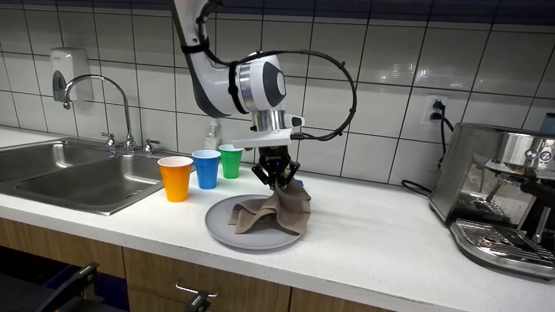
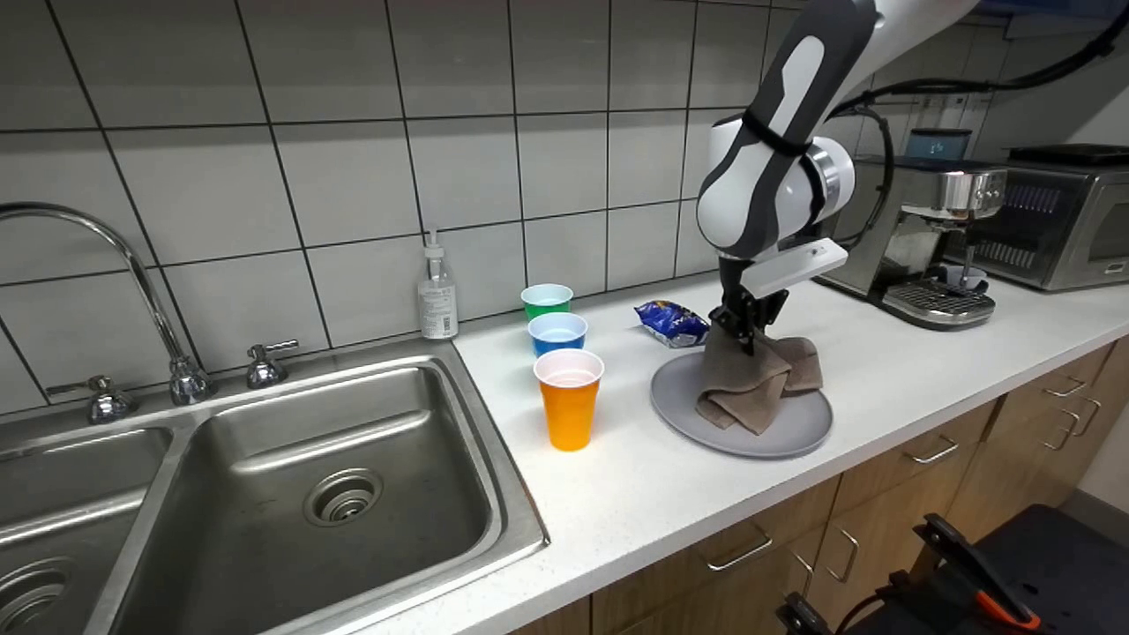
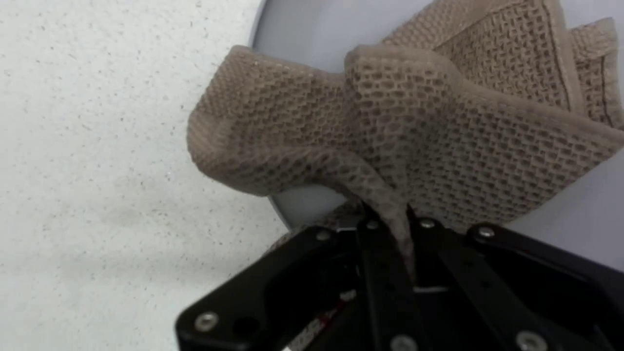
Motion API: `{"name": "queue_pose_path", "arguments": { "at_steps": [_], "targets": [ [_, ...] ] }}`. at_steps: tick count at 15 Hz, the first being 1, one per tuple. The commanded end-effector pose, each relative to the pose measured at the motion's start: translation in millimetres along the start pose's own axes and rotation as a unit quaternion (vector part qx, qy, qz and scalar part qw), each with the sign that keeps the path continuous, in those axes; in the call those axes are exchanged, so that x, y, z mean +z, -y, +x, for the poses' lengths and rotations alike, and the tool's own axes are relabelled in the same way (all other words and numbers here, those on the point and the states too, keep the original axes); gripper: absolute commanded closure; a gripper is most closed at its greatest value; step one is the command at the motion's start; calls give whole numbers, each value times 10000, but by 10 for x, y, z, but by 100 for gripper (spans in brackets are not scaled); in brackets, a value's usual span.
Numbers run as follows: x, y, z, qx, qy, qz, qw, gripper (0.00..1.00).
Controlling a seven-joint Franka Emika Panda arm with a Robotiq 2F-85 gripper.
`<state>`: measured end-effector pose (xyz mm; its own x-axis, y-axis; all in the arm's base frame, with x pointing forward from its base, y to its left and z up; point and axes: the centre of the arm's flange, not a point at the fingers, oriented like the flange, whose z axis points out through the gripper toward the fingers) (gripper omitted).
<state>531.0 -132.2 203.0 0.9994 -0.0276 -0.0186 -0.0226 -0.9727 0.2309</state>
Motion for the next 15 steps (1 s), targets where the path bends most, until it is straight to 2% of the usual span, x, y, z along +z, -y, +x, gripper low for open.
{"name": "queue_pose_path", "arguments": {
  "at_steps": [1, 7, 15],
  "targets": [
    [-424, -51, -154, -164, -186, 17, 9997, 98],
    [-722, -261, -153, 60, -480, -13, 9988, 98],
    [-913, -806, -148, 596, -678, -124, 9958, 98]
  ]
}}
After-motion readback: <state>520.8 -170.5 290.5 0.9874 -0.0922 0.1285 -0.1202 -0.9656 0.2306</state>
